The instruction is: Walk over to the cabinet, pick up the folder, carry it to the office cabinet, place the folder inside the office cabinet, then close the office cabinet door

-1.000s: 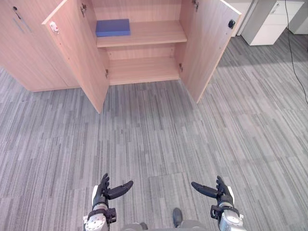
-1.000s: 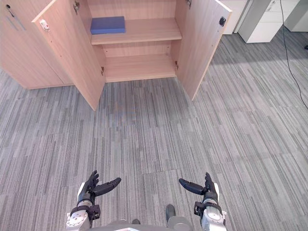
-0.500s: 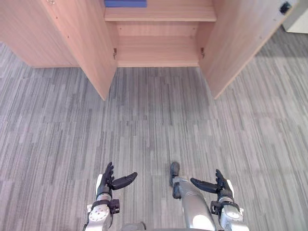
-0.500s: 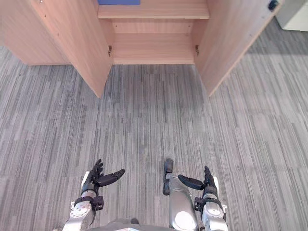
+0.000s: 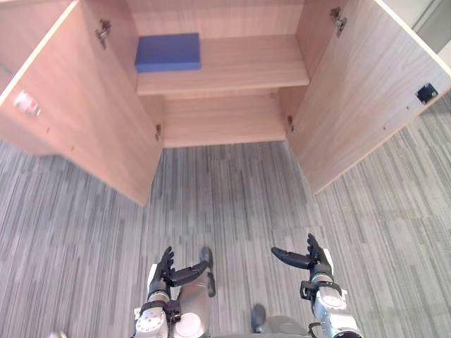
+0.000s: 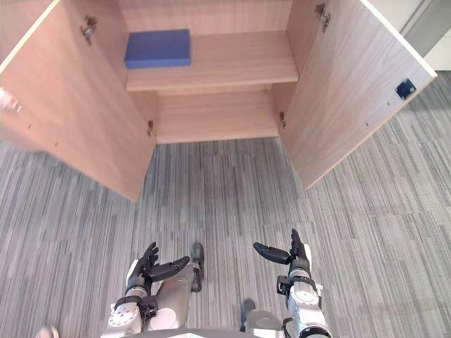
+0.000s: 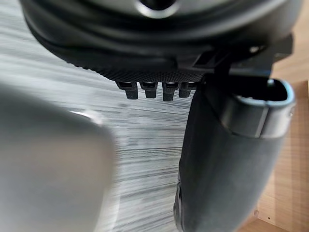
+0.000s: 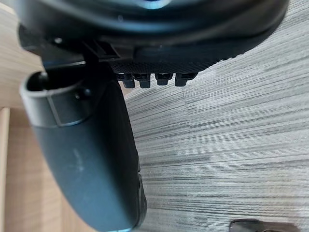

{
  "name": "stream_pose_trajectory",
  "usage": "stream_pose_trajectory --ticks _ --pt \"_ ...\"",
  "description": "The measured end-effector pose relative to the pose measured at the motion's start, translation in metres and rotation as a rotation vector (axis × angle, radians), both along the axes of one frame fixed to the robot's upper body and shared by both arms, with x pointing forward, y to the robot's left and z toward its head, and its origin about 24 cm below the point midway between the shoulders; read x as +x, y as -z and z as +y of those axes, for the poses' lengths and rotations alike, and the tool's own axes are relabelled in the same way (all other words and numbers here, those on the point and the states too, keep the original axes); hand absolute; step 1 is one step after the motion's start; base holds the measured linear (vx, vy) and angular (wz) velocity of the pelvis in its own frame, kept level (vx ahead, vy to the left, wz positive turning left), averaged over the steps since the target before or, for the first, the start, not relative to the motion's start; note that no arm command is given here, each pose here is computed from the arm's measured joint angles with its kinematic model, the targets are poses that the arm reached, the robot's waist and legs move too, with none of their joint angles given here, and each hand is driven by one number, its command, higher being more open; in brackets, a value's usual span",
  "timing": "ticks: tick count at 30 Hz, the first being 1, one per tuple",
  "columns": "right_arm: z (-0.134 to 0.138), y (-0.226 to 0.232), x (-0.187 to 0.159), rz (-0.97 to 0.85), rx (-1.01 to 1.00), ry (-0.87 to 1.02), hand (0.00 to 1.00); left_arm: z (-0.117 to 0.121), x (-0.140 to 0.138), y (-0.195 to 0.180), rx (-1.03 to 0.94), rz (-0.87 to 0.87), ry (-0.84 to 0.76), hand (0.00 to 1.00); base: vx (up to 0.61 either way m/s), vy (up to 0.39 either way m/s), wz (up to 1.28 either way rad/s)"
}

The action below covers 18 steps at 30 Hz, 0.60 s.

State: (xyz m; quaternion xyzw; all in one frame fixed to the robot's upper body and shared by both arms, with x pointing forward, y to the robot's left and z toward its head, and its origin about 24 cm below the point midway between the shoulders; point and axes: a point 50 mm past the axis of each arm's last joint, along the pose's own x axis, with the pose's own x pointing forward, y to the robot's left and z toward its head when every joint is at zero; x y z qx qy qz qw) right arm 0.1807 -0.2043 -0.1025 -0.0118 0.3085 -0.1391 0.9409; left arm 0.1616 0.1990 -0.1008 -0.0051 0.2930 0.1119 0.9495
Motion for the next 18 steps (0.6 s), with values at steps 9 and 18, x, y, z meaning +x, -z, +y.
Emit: stream_pose_trajectory --ticks 9,18 --pt "0.021 0.009 -0.011 0.044 0.034 -0.055 1.0 0.008 -0.005 0.001 0.044 0.018 0.015 1.0 0.51 0.046 0.0" --pt "0.002 0.02 -0.04 0.135 -0.002 0.007 1.0 -0.017 -0.011 0.009 -0.044 0.041 -0.032 1.0 0.48 -0.205 0.34"
